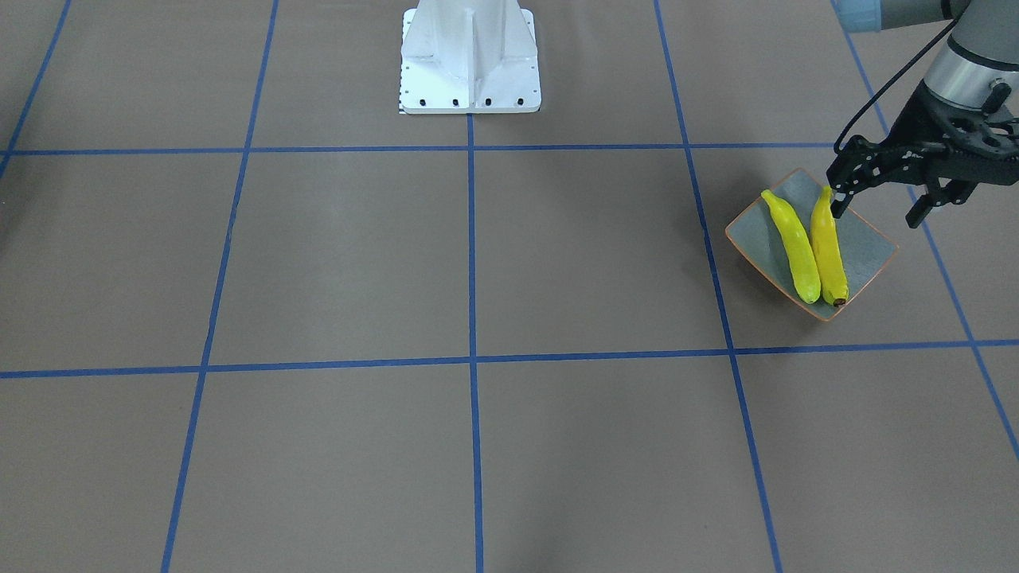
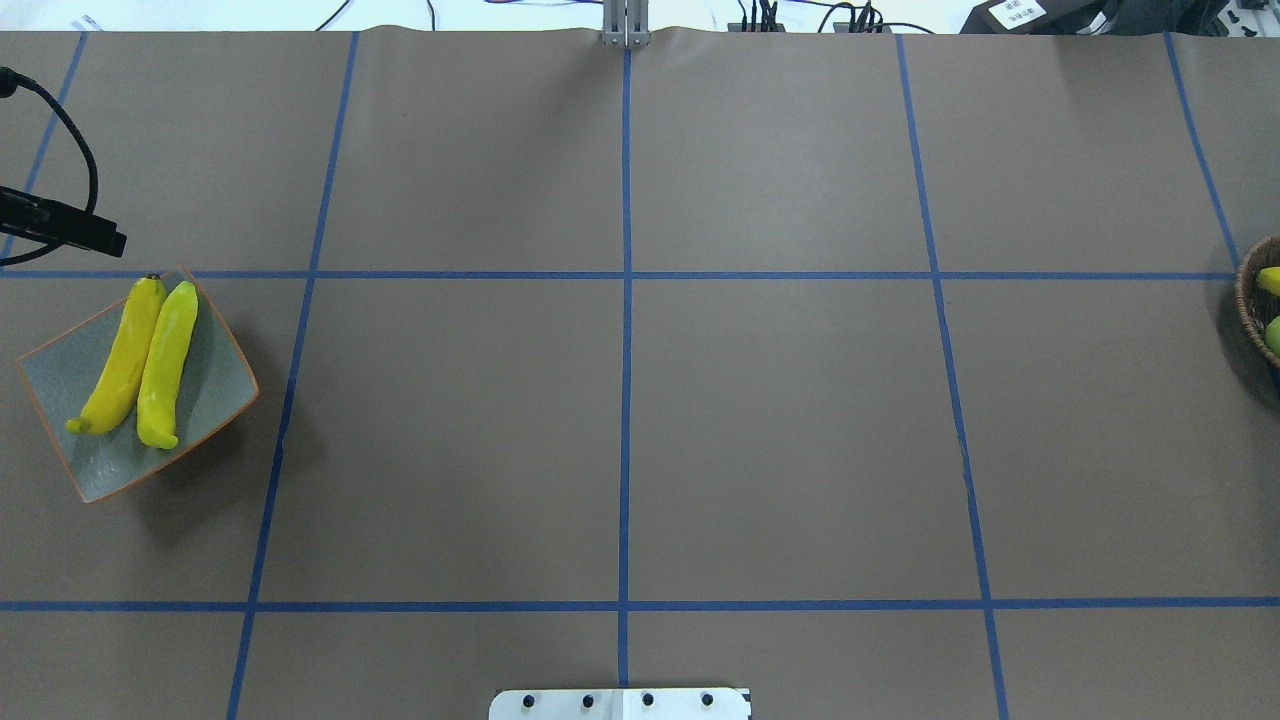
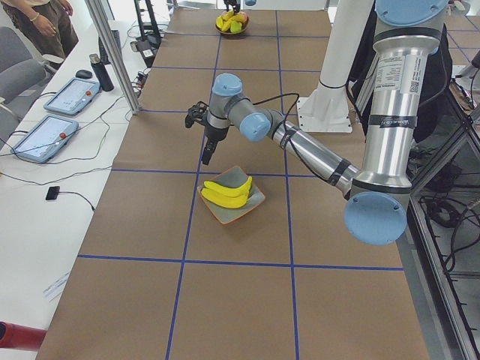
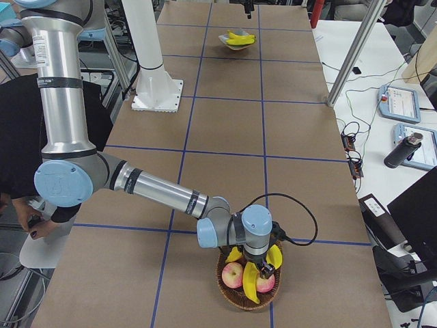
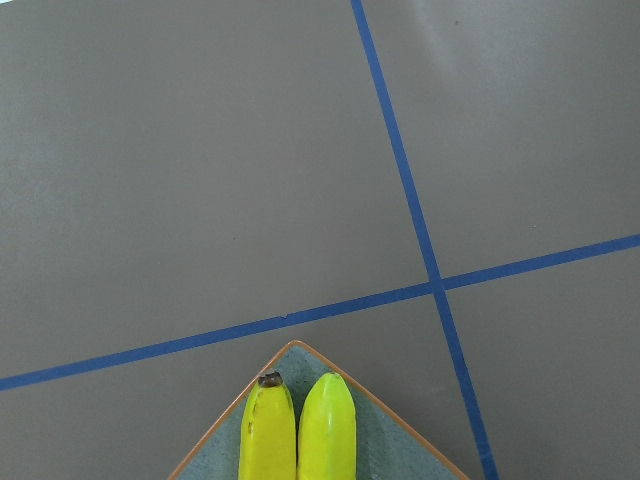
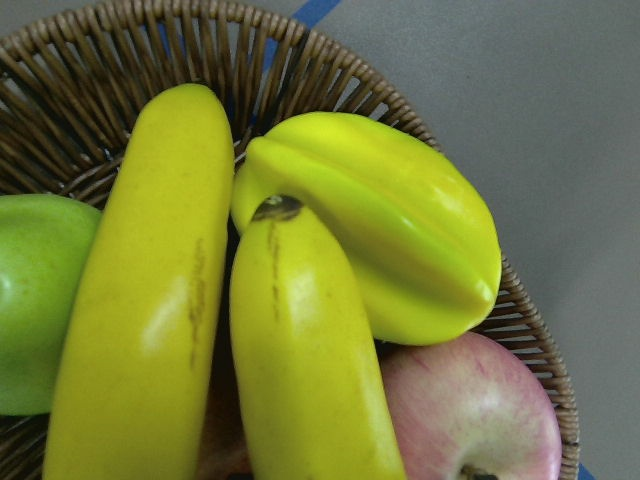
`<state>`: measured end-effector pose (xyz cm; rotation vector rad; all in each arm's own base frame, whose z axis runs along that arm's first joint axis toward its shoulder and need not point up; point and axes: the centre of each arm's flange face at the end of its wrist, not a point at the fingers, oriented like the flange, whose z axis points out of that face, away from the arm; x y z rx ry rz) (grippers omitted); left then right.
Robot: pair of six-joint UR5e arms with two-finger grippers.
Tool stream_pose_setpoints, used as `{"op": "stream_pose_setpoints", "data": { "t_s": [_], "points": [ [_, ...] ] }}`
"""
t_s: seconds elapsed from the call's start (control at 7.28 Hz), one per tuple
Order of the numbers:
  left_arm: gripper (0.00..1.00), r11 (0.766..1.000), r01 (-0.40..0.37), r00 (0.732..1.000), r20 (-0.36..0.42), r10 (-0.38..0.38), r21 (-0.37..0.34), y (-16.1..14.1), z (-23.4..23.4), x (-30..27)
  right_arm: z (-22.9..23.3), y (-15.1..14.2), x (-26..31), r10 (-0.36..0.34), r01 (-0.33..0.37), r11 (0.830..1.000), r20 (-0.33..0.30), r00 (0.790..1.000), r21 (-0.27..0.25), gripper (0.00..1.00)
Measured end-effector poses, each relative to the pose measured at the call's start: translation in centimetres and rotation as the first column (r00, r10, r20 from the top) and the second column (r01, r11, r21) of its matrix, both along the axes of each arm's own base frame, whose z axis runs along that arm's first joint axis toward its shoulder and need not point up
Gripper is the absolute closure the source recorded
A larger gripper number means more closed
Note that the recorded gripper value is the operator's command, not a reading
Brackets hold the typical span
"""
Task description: Transfer all bananas from basket to plate
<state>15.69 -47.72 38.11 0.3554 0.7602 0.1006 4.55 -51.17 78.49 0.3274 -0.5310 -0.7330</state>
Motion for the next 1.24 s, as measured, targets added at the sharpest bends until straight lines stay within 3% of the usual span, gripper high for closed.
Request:
{"op": "stream_pose_setpoints", "data": {
  "t_s": [0.69,1.24],
  "points": [
    [0.00,1.000,-0.001,1.000,-0.003,0.001,0.003,0.1,-0.2,0.0,-2.2,-1.0,0.1,-0.004,0.004,0.999,0.005,1.000,0.048,1.00],
    [0.00,1.000,-0.002,1.000,-0.005,0.002,0.004,0.3,-0.3,-0.1,-6.6,-3.9,4.0,0.072,-0.072,0.996,0.017,0.997,0.056,1.00]
  ]
}}
